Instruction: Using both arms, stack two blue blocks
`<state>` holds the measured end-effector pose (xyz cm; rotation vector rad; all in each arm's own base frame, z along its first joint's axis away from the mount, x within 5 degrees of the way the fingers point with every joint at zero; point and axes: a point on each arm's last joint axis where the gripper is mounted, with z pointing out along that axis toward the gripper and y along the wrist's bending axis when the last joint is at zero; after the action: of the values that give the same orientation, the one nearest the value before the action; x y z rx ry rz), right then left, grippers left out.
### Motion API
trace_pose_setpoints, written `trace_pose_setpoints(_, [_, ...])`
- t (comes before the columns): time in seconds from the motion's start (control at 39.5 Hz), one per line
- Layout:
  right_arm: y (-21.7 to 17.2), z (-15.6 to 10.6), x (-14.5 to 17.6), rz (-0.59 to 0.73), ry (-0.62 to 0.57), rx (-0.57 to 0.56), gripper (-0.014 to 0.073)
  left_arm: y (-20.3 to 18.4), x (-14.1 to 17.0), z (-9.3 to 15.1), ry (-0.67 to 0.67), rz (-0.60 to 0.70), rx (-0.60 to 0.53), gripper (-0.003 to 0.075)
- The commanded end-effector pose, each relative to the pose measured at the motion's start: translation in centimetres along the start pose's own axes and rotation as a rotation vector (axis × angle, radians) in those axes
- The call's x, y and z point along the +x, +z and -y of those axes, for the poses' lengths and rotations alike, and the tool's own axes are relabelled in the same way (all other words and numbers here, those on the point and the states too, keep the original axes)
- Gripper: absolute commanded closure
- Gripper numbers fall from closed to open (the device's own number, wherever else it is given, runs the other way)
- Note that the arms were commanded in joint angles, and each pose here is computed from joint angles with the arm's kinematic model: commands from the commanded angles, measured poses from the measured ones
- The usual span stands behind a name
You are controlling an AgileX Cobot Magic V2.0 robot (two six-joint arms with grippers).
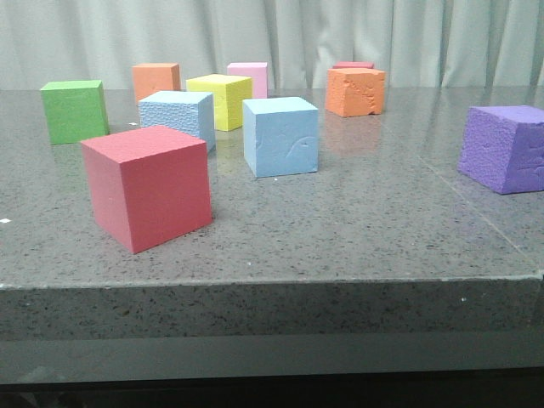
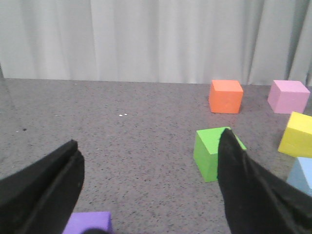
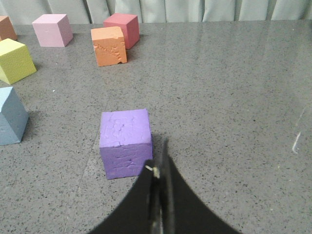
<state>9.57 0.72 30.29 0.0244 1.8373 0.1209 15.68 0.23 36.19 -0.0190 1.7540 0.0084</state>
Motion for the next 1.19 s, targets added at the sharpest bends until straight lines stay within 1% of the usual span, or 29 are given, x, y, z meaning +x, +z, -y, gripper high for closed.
trace_pose_setpoints(0.0, [-0.3, -0.1, -1.5, 0.108, -0.026, -0.008, 0.0662, 0.9, -2.5, 1.3, -0.001, 0.062, 0.073, 0.0177])
trace_pose_setpoints(0.15, [-0.3, -0.1, -1.5, 0.109, -0.026, -0.008, 0.0662, 3.3, -3.9, 4.3, 0.025, 0.017, 0.210, 0.0177])
trace_pose_setpoints(0.3, [-0.3, -0.1, -1.6, 0.114, -0.026, -0.009, 0.0662, 6.0, -4.7, 8.2, 0.056, -0.027, 0.343, 0.0177])
trace_pose_setpoints(0.38, [-0.3, -0.2, -1.6, 0.117, -0.026, -0.010, 0.0662, 7.2, -5.1, 10.0, 0.070, -0.050, 0.389, 0.0177])
trace_pose_setpoints(0.48, [-0.3, -0.2, -1.6, 0.117, -0.026, -0.010, 0.0662, 9.3, -5.2, 12.6, 0.102, -0.145, 0.436, 0.0177])
trace_pose_setpoints(0.66, [-0.3, -0.2, -1.6, 0.117, -0.026, -0.010, 0.0662, 12.6, -5.1, 15.3, 0.148, -0.343, 0.450, 0.0177])
trace_pose_setpoints(0.76, [-0.3, -0.2, -1.6, 0.117, -0.026, -0.010, 0.0662, 14.3, -5.1, 16.5, 0.117, -0.461, 0.467, 0.0177])
trace_pose_setpoints(0.91, [-0.3, -0.2, -1.6, 0.117, -0.026, -0.010, 0.0662, 17.0, -4.5, 17.8, 0.092, -0.626, 0.424, 0.0176])
trace_pose_setpoints(1.01, [-0.3, -0.2, -1.6, 0.117, -0.026, -0.010, 0.0662, 18.4, -4.2, 18.4, 0.069, -0.695, 0.392, 0.0176])
trace_pose_setpoints(1.16, [-0.3, -0.2, -1.6, 0.117, -0.026, -0.010, 0.0662, 20.1, -3.7, 19.1, 0.072, -0.745, 0.367, 0.0176])
